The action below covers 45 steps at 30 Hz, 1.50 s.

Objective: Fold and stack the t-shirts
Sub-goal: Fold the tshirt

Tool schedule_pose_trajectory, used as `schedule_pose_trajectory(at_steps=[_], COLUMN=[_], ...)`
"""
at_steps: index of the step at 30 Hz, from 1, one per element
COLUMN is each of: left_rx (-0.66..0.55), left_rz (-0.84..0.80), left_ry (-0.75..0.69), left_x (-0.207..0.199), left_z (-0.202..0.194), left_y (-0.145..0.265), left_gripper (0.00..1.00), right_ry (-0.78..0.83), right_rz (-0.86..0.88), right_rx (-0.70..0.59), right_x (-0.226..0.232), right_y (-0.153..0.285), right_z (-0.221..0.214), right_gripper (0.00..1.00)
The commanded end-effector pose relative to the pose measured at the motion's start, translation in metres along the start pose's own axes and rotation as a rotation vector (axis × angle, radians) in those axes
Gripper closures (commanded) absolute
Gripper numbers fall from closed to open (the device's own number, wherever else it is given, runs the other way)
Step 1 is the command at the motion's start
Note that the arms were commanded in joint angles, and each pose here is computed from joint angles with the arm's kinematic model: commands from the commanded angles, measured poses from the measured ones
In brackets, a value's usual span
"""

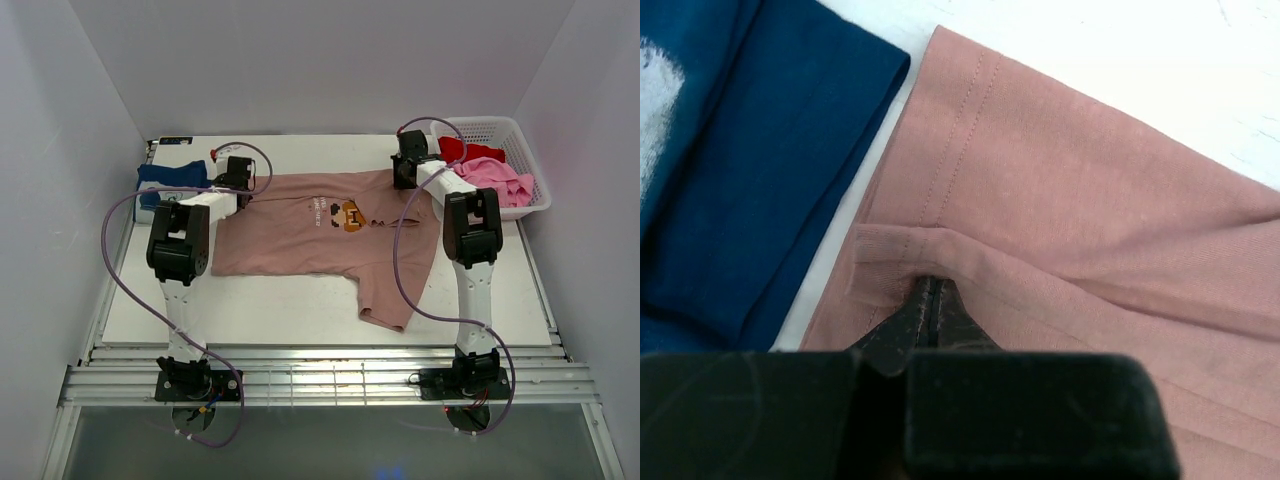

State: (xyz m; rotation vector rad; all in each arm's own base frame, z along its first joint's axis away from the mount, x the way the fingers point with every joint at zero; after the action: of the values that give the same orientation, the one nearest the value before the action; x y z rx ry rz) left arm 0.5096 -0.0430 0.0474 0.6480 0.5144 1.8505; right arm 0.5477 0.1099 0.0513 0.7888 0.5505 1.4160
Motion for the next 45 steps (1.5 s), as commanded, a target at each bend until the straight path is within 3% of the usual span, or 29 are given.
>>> schedule_pose_trajectory(at_steps=[1,3,5,7,8,9,13,17,22,28,45], left_rx=[-0.056,-0.148,-0.298,-0.383,-0.446,-0.437,-0.296,-0.009,0.187,0.226,0.254], left_rz=[-0.044,-0.043,-0.045,-0.014,-0.016,-0.001,0.065,0.125,0.166,0.213,0.227], left_ry=[-0.002,0.015,0.054,0.054,0.08,0.07,0.095,0.074,0.044,0.049,0.038], left_x=[-0.001,0.003,0.01,0.022,0.029,0.033,0.052,0.071,0.085,0.092,0.101], left_z=[0.027,0.055,0.098,0.118,0.136,0.13,0.079,-0.023,-0.112,-0.13,-0.145], left_y=[0.009,0.024,0.061,0.091,0.121,0.13,0.158,0.159,0.155,0.154,0.162], left_gripper=[1.0,0.96,0.76,0.53,0.43,0.4,0.39,0.39,0.38,0.37,0.37], right_ry=[0.037,0.046,0.051,0.07,0.078,0.084,0.119,0.091,0.089,0.08,0.074], right_rz=[0.043,0.078,0.105,0.119,0.106,0.097,0.047,0.036,0.017,0.0,-0.089], right_rx=[-0.037,-0.136,-0.207,-0.282,-0.262,-0.253,-0.189,-0.087,0.014,0.062,0.166], right_x=[0.002,0.005,0.006,0.011,0.008,0.008,0.02,0.024,0.014,0.009,-0.013], right_y=[0.025,0.048,0.093,0.142,0.151,0.162,0.216,0.236,0.247,0.257,0.259], right_z=[0.014,0.033,0.044,0.056,0.043,0.035,-0.03,-0.109,-0.194,-0.239,-0.3], right_gripper=[0.92,0.86,0.72,0.66,0.62,0.61,0.61,0.61,0.6,0.6,0.6])
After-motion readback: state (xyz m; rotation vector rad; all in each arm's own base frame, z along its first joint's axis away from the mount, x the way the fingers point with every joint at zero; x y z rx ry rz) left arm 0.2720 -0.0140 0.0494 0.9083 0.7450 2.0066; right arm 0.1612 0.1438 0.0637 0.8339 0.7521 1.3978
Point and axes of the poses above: each gripper's point midway between its finger pads, its own y axis back along the fingers, its own x axis along the line the jaws close on, z = x × y, the point moved 3 cm from there along y, back along the fingers, and after that the axes turned 13 degrees about -y, right-handed, at the moved point
